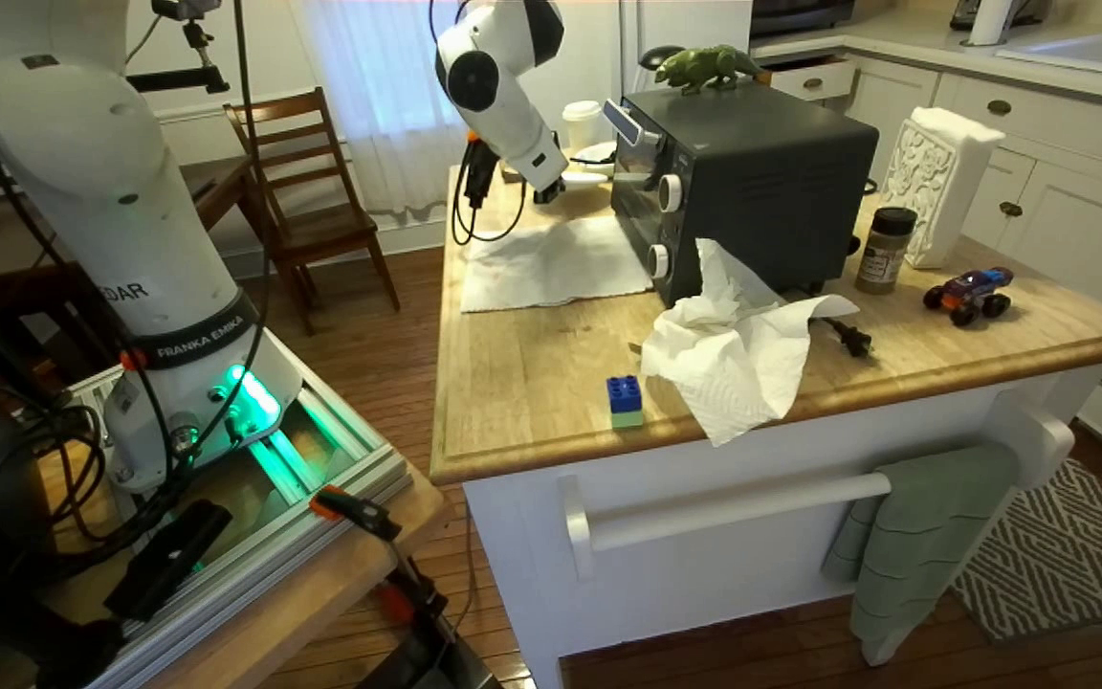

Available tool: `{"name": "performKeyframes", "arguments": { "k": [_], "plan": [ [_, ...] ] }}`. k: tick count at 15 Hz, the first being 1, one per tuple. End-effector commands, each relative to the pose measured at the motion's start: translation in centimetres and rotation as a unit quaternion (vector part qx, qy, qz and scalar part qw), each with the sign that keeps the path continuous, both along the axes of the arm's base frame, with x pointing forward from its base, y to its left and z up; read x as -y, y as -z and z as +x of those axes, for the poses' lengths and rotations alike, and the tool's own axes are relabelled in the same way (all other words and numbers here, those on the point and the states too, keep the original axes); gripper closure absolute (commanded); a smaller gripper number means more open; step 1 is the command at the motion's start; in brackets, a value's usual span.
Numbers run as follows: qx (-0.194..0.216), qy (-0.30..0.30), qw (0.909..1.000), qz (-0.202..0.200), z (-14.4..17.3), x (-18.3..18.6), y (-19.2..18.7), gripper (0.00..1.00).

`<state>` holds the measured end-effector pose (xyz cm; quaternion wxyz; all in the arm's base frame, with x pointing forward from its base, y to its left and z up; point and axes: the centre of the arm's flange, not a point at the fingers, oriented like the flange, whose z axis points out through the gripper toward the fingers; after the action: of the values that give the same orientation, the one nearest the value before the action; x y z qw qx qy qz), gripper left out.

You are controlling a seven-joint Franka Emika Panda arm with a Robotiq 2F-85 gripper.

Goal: Remove the white plate from on top of the microwave and put it on the table

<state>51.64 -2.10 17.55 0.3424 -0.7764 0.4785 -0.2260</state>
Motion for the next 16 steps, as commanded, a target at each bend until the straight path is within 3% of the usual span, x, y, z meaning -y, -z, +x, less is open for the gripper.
{"name": "performKeyframes", "arguments": {
  "k": [1,2,3,4,10,12,13,15,16],
  "plan": [
    [0.011,-0.013,0.9998,0.008,-0.05,0.18,-0.75,0.98],
    [0.012,-0.014,0.9998,0.007,-0.07,0.18,-0.74,0.95],
    [0.013,-0.014,0.9998,0.007,-0.07,0.16,-0.76,0.77],
    [0.014,-0.014,0.9998,0.007,-0.09,0.15,-0.77,0.66],
    [0.02,-0.017,0.9996,0.012,-0.04,0.14,-0.8,0.26],
    [0.019,-0.017,0.9996,0.011,-0.09,0.25,-0.77,0.18],
    [0.019,-0.016,0.9997,0.008,-0.12,0.36,-0.75,0.18],
    [0.015,-0.014,0.9998,-0.001,-0.18,0.7,-0.65,0.04],
    [0.013,-0.013,0.9998,-0.003,-0.21,0.9,-0.57,0.02]
  ]
}}
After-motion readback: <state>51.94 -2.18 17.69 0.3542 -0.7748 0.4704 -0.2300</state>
